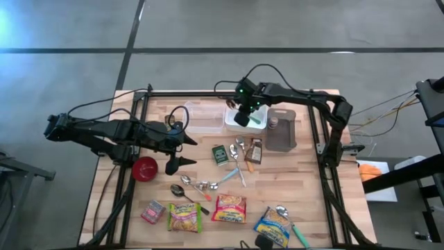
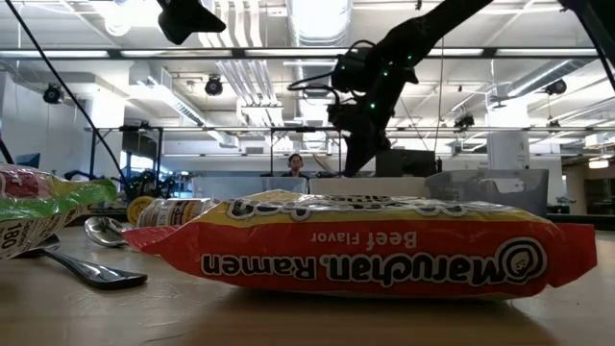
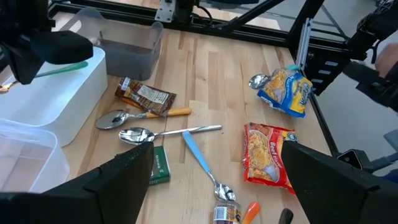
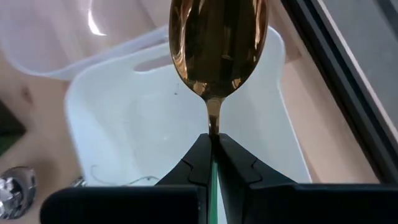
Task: Pick & Place Food Item
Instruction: Put the green spoon into the white bin, then put the blue noodle pack into the transparent bin
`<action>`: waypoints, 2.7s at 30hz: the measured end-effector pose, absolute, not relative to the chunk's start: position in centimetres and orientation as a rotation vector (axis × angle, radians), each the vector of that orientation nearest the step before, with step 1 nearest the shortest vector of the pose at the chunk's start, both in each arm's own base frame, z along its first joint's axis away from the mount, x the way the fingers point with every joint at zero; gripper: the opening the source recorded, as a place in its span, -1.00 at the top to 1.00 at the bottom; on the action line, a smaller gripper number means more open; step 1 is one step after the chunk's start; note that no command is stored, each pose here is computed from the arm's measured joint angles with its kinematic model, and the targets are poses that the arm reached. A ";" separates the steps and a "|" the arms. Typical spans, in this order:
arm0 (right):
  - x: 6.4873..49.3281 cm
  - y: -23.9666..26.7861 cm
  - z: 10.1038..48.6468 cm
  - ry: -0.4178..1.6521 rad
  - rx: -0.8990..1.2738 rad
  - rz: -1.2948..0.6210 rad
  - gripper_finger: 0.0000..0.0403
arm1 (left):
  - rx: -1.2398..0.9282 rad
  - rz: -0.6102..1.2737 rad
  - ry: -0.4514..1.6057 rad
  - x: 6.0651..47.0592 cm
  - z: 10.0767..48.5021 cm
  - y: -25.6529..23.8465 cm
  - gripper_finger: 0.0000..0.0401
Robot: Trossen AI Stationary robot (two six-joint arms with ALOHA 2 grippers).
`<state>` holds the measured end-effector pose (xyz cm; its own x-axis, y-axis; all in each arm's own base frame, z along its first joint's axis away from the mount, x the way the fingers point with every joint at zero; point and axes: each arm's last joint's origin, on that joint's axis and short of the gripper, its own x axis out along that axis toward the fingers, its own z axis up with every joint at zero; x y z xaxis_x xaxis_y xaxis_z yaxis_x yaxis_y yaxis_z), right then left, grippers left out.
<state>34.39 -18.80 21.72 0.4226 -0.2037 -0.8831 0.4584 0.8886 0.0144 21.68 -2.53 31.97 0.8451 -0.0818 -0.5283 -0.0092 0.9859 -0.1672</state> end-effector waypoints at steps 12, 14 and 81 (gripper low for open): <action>34.4 -18.8 18.8 1.189 0.370 -0.448 0.96 | -0.166 -0.038 0.563 21.7 32.0 -2.5 -0.77; 34.5 -18.8 18.0 1.213 0.378 -0.447 0.96 | -0.166 -0.038 0.564 21.7 32.0 -2.5 -0.77; 33.3 -13.6 23.4 1.251 0.237 -0.461 0.05 | -0.166 -0.038 0.563 21.7 32.0 -2.5 -0.77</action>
<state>33.33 -13.56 23.38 0.2386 -0.2057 -0.9491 0.4596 0.8848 -0.0762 21.69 -2.53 31.96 0.8451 -0.0816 -0.5284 -0.0094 0.9859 -0.1672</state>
